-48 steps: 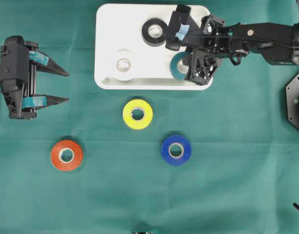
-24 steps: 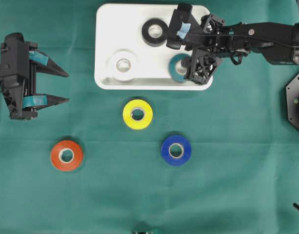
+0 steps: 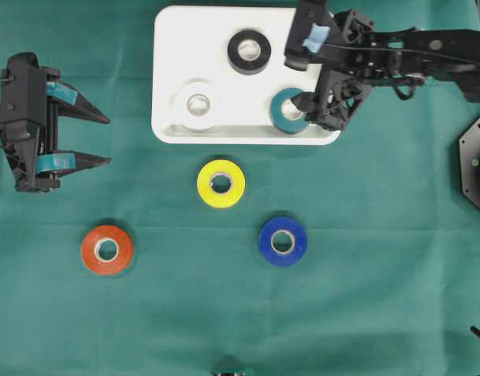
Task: Put the tape alternately from left to right into the white case.
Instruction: 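Release the teal roll in the tray's right side and retract the right gripper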
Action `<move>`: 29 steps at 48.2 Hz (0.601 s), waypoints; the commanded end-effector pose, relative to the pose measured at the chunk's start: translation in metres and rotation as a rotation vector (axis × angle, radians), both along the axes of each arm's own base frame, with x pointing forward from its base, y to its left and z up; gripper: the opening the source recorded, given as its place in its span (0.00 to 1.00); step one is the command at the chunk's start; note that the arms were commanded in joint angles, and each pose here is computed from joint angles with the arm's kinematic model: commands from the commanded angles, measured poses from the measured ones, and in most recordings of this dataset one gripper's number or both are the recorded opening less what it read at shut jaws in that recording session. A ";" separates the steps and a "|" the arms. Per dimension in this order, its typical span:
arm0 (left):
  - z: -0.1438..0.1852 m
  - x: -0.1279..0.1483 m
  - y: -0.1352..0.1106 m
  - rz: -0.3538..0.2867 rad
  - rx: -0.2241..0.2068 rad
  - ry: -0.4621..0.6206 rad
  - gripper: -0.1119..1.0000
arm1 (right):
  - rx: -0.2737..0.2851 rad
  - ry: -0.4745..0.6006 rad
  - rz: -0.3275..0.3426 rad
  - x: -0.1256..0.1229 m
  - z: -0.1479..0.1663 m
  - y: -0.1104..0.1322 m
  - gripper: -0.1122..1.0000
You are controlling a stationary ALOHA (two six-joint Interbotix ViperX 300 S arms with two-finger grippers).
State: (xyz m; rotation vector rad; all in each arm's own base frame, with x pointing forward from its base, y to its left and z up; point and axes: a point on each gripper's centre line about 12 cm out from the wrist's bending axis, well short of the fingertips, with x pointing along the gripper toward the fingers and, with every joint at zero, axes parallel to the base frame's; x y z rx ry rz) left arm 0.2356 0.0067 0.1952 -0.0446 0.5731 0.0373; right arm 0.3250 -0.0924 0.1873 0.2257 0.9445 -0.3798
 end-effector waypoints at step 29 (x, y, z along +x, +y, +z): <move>0.006 0.002 -0.001 -0.002 -0.001 -0.023 0.76 | -0.036 -0.225 0.037 -0.064 0.010 0.022 0.68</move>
